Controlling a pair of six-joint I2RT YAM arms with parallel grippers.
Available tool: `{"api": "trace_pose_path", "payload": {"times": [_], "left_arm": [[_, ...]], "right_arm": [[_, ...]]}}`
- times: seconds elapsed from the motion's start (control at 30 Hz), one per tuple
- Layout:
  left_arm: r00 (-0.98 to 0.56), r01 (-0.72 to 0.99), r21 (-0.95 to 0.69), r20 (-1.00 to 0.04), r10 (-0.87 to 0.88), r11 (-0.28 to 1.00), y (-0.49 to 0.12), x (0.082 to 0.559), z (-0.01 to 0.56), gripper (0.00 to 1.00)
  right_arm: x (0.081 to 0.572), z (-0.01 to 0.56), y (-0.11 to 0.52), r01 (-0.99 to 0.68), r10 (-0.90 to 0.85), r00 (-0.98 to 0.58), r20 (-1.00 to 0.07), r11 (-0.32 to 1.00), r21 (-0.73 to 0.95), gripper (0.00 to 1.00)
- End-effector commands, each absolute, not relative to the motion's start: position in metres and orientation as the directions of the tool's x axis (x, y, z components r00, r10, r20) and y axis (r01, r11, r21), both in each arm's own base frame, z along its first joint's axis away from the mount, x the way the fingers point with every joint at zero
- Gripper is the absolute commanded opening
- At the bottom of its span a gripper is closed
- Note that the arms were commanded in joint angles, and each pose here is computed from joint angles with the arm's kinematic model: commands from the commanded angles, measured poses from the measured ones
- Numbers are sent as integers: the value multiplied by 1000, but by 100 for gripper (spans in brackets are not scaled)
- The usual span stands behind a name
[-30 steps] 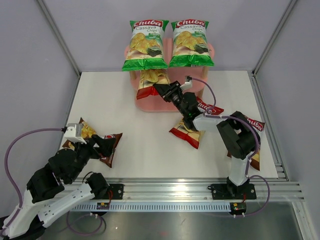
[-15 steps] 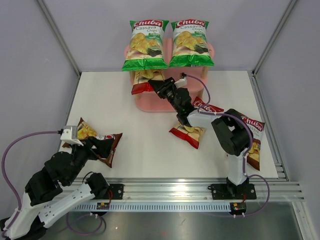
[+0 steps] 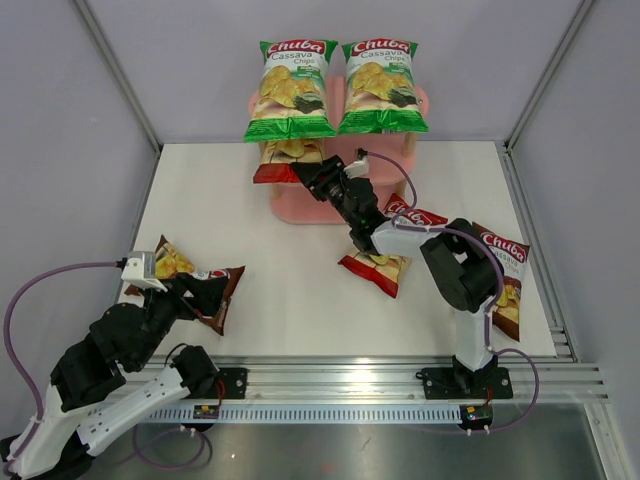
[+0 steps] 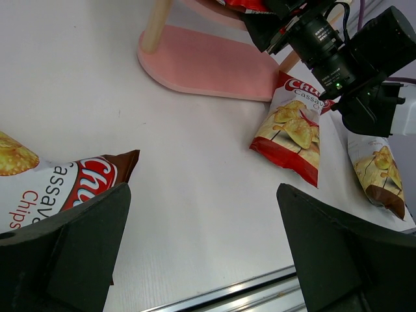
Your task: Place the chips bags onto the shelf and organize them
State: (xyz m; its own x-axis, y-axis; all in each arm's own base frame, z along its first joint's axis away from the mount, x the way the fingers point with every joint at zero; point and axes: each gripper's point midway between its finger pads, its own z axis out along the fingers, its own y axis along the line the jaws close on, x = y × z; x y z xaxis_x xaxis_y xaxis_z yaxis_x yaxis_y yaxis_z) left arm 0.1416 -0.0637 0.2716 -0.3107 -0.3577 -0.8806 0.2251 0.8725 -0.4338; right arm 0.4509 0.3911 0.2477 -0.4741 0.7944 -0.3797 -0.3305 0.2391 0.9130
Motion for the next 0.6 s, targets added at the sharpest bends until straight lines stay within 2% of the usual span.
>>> {"api": "trace_pose_path", "payload": {"times": [0.0,0.13,0.17,0.23,0.37,0.57], "left_arm": [[-287,253,-457,-877,-386,853,-67,142,281,99],[-280,255,-463,-876,-393,849,-65,141,283,99],[-283,254,-461,-876,-390,850,-66,141,282,99],[-281,254,-464,-875,-395,849,-65,141,283,99],[-283,252,-463,-875,-393,850,-65,141,282,99],[-289,248,-457,-877,-385,854,-67,142,280,99]], "right_arm": [[441,276,382,-344,819,-434,-376,235,909,59],[434,268,372,-311,815,-434,-382,263,913,65],[433,272,369,-316,819,-427,-383,262,912,74],[430,270,366,-311,814,-426,-395,278,909,79],[426,273,362,-304,808,-431,-401,288,908,99],[413,271,345,-266,810,-432,-397,306,914,99]]}}
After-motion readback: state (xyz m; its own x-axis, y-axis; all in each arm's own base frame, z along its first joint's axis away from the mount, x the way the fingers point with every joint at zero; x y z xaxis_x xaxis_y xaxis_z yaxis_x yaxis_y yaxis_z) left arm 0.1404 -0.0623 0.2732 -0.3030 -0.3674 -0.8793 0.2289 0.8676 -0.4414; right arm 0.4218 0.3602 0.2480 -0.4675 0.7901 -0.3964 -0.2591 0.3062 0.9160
